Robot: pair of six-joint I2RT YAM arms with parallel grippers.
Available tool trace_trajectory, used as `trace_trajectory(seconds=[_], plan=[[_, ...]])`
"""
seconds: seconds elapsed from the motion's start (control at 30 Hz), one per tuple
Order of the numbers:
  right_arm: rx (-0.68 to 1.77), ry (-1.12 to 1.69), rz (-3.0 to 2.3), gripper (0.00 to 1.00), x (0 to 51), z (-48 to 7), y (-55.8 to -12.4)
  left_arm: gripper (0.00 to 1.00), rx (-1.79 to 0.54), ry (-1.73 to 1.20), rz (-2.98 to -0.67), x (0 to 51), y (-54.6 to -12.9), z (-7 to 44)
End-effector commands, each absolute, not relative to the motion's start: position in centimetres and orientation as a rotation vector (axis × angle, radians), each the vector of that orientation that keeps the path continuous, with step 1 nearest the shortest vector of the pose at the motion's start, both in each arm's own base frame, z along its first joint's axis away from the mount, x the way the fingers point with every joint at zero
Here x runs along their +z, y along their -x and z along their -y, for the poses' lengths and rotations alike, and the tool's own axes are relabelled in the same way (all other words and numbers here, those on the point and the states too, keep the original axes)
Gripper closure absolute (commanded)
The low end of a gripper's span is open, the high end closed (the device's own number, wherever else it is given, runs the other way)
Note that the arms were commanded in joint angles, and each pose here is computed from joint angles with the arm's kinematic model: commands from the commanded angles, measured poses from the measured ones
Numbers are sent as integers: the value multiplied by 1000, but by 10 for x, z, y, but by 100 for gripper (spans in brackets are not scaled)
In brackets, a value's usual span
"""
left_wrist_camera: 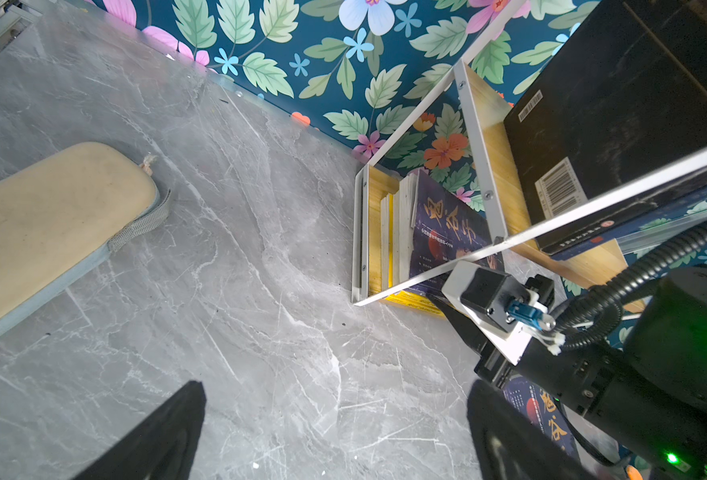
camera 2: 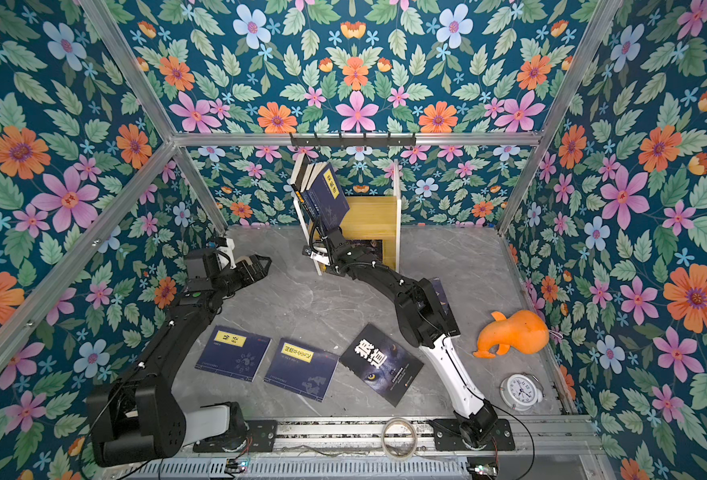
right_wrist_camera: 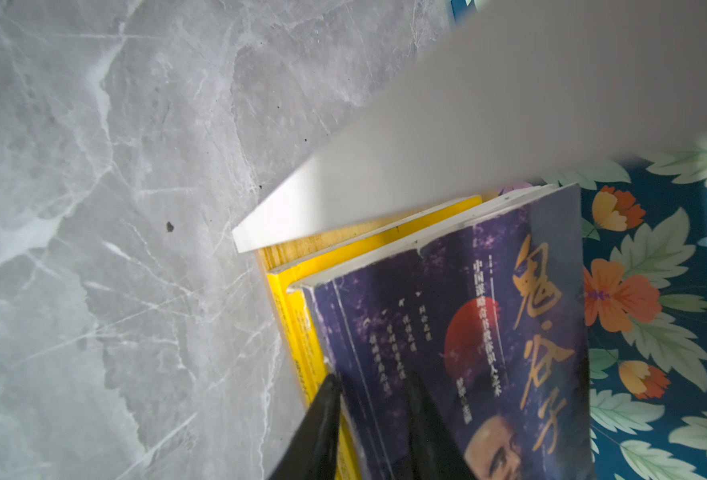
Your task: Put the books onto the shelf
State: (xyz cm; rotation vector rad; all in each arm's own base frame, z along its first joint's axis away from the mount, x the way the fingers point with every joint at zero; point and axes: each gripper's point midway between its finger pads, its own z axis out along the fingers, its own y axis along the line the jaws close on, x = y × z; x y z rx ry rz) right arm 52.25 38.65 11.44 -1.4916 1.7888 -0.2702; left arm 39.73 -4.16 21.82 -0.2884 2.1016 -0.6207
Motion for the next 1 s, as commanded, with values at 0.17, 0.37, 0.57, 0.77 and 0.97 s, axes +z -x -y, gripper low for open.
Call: trace_trajectory(seconds=[0.17, 0.37, 0.57, 0.77, 0.97], plan=[[-178, 1421, -1801, 64, 139, -387, -490, 0, -597, 258, -2089, 222, -398, 40], [8, 1362, -1913, 56, 142, -381, -423, 0, -612, 187, -2087, 224, -398, 46], [197, 1257, -1964, 49, 154, -371, -362, 0, -654, -2, -2067, 241, -392, 62], [143, 1392, -1903, 34, 148, -375, -290, 0, -586, -200, -2057, 268, -382, 68], [191, 1479, -1824, 14, 139, -407, -217, 0, -517, -248, -2066, 275, -370, 65]])
